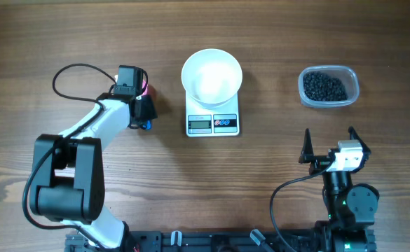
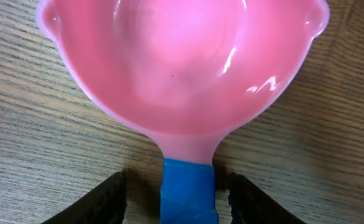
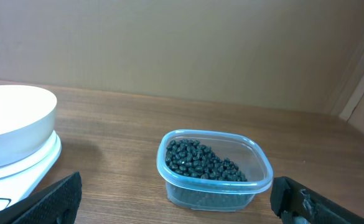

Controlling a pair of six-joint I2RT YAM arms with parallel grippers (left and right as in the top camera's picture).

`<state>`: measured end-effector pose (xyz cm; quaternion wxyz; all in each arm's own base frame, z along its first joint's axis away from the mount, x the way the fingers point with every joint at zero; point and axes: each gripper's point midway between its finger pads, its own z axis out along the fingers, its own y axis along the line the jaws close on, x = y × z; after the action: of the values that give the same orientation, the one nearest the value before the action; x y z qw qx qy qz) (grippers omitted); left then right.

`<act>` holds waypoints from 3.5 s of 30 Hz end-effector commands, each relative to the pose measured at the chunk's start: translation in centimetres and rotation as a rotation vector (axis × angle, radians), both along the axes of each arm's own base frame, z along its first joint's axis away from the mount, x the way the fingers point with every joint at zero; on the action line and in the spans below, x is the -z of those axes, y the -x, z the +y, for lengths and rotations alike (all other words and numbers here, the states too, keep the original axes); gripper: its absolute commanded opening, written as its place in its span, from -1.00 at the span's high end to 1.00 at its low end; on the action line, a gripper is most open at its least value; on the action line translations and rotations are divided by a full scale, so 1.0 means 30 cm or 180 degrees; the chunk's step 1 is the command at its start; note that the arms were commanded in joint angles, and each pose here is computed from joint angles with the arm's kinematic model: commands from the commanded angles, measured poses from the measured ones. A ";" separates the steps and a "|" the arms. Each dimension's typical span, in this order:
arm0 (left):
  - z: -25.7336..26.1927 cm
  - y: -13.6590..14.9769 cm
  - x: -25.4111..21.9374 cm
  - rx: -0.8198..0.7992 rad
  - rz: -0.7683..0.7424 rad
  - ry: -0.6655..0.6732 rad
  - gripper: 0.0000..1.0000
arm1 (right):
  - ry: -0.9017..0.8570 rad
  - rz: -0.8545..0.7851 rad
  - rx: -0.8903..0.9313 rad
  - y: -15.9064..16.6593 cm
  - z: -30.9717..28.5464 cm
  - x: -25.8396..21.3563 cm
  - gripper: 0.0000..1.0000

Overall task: Scoop item into bowl and weigh 150g on scale
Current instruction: 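Close the left gripper on the blue handle and lift the scoop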

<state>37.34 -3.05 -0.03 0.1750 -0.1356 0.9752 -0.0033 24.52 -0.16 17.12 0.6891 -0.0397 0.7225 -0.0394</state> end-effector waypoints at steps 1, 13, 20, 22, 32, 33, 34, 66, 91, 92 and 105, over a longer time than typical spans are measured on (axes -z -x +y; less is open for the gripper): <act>-0.001 0.018 0.034 -0.0039 0.0087 0.0004 -0.11 | -0.0023 -0.0034 0.0036 0.001 -0.006 -0.009 -0.99; 0.004 -0.056 0.005 -0.0070 -0.0225 -0.0030 0.26 | -0.0023 -0.0034 0.0036 0.001 -0.006 -0.009 -0.99; 0.005 -0.052 0.007 -0.0069 -0.0205 -0.0030 0.53 | -0.0023 -0.0034 0.0036 0.001 -0.006 -0.009 -0.99; 0.005 -0.046 0.009 -0.0067 -0.0182 -0.0032 0.56 | -0.0024 -0.0034 0.0036 0.001 -0.006 -0.009 -1.00; 0.003 -0.091 -0.103 -0.0192 -0.0513 0.0061 0.73 | -0.0023 -0.0034 0.0036 0.001 -0.006 -0.009 -0.99; 0.002 -0.094 -0.119 -0.0226 -0.0553 0.0085 0.74 | -0.0024 -0.0034 0.0036 0.001 -0.006 -0.009 -0.99; 0.002 -0.091 -0.120 -0.0306 -0.0548 0.0121 0.74 | -0.0023 -0.0034 0.0036 0.001 -0.006 -0.009 -1.00; 0.040 -0.040 -0.209 -0.0643 0.0243 -0.0104 -0.37 | -0.0024 -0.0034 0.0036 0.001 -0.006 -0.009 -0.99; 0.036 0.001 0.082 -0.0697 0.0820 -0.0210 0.60 | -0.0023 -0.0034 0.0036 0.001 -0.006 -0.009 -0.99; 0.035 -0.002 0.078 -0.0697 0.0808 -0.0206 0.61 | -0.0024 -0.0034 0.0036 0.001 -0.006 -0.009 -0.99; 0.075 -0.047 0.001 -0.0759 0.0682 0.0749 0.70 | -0.0124 -0.0146 -0.0116 0.001 0.022 -0.039 -1.00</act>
<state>39.00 -0.46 -0.16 0.0684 -0.2768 0.9584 -0.0149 24.54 -0.21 17.84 0.6997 -0.0367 0.7124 -0.0401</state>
